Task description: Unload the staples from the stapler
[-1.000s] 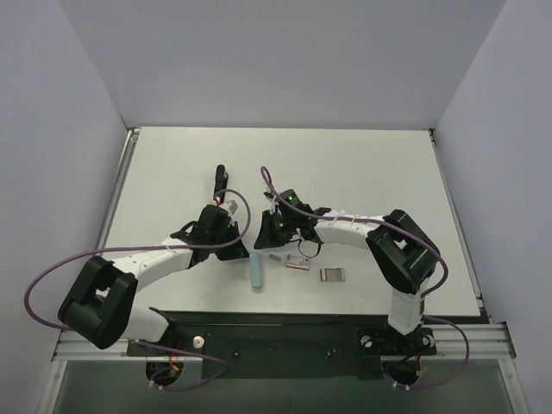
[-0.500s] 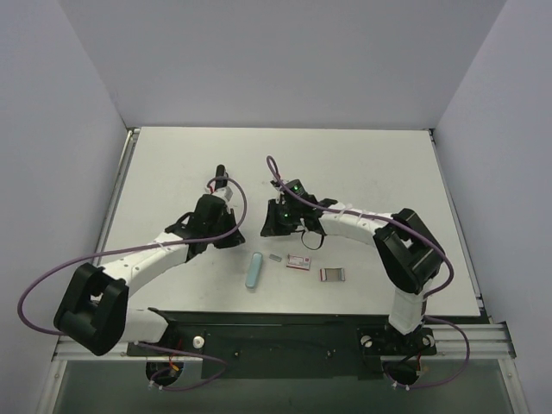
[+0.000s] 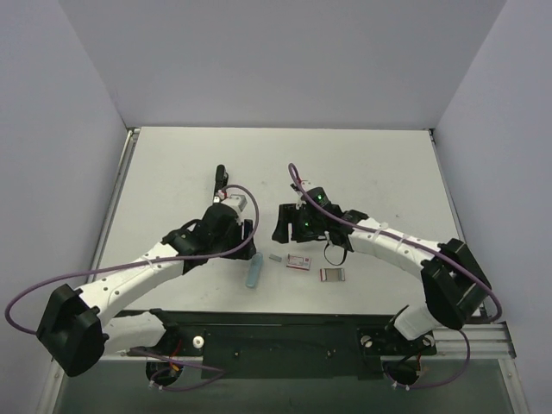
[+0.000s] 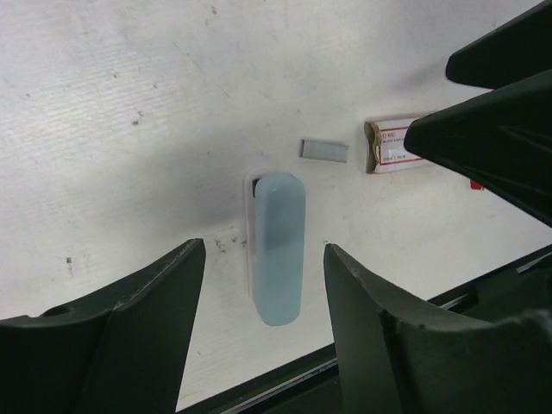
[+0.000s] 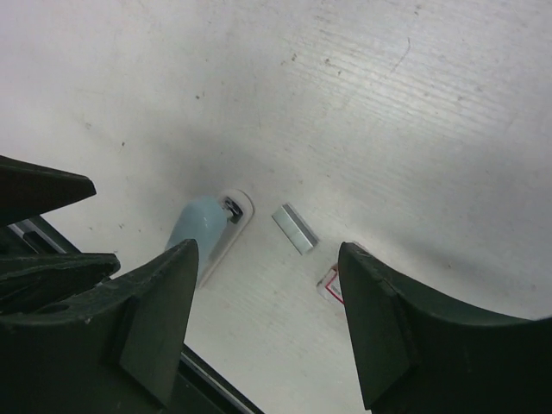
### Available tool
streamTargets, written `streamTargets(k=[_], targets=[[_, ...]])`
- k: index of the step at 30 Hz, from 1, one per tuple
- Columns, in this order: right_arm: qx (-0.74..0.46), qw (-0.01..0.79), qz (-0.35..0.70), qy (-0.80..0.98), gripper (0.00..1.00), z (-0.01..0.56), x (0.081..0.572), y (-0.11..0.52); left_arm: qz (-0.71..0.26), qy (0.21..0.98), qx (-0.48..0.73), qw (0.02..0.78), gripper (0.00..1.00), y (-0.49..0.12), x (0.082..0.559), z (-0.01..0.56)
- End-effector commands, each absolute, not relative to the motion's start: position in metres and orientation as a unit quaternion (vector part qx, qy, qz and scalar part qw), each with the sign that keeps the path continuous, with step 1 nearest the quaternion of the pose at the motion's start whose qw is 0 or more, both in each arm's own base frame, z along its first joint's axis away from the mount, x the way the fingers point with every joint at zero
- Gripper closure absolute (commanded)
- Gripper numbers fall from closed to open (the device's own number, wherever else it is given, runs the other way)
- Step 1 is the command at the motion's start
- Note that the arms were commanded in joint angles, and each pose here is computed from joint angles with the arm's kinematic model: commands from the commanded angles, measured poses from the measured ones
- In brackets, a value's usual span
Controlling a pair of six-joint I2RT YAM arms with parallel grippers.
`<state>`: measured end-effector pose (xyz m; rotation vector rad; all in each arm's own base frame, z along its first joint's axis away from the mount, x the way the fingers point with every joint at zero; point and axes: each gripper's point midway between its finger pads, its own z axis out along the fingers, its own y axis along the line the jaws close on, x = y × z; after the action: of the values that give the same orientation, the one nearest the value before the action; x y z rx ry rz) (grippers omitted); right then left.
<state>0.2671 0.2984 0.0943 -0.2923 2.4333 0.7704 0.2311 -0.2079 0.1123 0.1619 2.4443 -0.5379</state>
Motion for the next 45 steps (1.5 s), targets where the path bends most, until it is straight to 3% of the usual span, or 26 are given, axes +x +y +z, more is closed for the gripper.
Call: streamTargets(k=[1, 2, 3, 4, 18, 40, 45], targets=[[-0.120, 0.307, 0.257, 0.909, 0.38, 0.104, 0.259, 0.274, -0.149, 0.933, 0.092, 0.315, 0.30, -0.214, 0.222, 0.115], [-0.123, 0.308, 0.252, 0.909, 0.37, 0.103, 0.256, 0.270, -0.143, 0.933, 0.100, 0.316, 0.29, -0.217, 0.219, 0.113], [-0.124, 0.312, 0.254, 0.907, 0.36, 0.107, 0.254, 0.268, -0.137, 0.933, 0.101, 0.317, 0.16, -0.218, 0.220, 0.111], [-0.125, 0.312, 0.250, 0.908, 0.36, 0.103, 0.251, 0.263, -0.140, 0.930, 0.110, 0.320, 0.10, -0.224, 0.217, 0.113], [-0.122, 0.327, 0.229, 0.909, 0.34, 0.101, 0.234, 0.235, -0.074, 0.936, 0.160, 0.304, 0.10, -0.244, 0.233, 0.084], [-0.126, 0.313, 0.232, 0.912, 0.38, 0.094, 0.236, 0.242, -0.047, 0.942, 0.184, 0.275, 0.33, -0.252, 0.240, 0.060], [-0.126, 0.308, 0.233, 0.914, 0.39, 0.091, 0.235, 0.244, -0.049, 0.945, 0.185, 0.265, 0.48, -0.252, 0.237, 0.055]])
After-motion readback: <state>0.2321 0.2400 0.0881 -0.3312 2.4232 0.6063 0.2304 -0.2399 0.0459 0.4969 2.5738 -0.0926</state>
